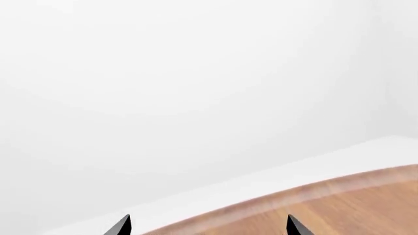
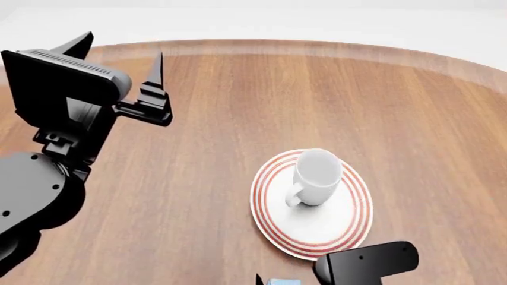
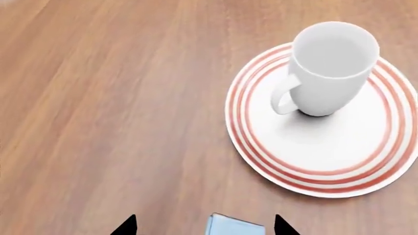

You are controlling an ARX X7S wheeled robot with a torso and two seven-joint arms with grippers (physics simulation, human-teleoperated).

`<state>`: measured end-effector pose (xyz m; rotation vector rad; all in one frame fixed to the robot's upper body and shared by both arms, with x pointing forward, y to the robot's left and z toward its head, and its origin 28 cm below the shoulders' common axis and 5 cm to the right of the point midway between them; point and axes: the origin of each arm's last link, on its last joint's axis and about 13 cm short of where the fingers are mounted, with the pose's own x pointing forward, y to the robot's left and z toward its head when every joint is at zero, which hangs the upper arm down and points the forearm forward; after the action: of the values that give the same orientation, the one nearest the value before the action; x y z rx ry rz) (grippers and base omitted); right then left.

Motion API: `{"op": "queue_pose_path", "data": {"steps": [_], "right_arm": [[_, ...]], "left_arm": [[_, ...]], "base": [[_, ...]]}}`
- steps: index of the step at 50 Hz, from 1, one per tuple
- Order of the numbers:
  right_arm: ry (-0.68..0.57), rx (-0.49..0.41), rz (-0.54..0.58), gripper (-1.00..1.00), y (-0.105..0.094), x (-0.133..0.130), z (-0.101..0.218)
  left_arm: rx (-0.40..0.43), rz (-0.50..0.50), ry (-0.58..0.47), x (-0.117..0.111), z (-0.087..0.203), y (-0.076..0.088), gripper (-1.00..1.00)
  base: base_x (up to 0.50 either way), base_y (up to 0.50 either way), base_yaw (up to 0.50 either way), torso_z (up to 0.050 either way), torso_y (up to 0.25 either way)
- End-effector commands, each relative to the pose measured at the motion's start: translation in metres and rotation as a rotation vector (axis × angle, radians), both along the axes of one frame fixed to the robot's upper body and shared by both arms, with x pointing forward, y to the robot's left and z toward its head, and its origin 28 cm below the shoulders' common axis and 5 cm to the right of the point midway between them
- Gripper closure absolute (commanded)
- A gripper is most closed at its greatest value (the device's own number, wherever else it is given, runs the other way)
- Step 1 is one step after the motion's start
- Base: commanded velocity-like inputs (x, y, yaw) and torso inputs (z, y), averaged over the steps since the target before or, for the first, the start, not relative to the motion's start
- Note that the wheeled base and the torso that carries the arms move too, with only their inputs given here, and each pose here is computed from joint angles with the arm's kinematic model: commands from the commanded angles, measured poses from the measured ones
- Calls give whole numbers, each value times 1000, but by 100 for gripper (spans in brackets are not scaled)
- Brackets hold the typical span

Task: Pick up the white mug and put it on the plate, and put the chocolate pudding to the right of the plate.

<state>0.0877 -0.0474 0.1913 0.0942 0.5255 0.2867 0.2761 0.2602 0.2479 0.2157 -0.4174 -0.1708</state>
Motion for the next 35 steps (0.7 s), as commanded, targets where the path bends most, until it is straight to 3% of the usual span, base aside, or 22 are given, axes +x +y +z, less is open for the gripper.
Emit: {"op": "queue_pose_path", "data": {"steps": [1, 19, 35], "right_arm": [[56, -15, -26, -100, -1, -7, -10], [77, -25, -94, -100, -6, -5, -14], [151, 7, -101, -100, 4, 0, -18]], "left_arm": [[-4, 0, 13, 1, -4, 0, -100], [-2, 5, 29, 2, -7, 0, -100], [-8, 8, 42, 4, -9, 1, -100]], "base": [[0, 0, 0, 0, 0], [0, 0, 0, 0, 0], [0, 0, 0, 0, 0]]}}
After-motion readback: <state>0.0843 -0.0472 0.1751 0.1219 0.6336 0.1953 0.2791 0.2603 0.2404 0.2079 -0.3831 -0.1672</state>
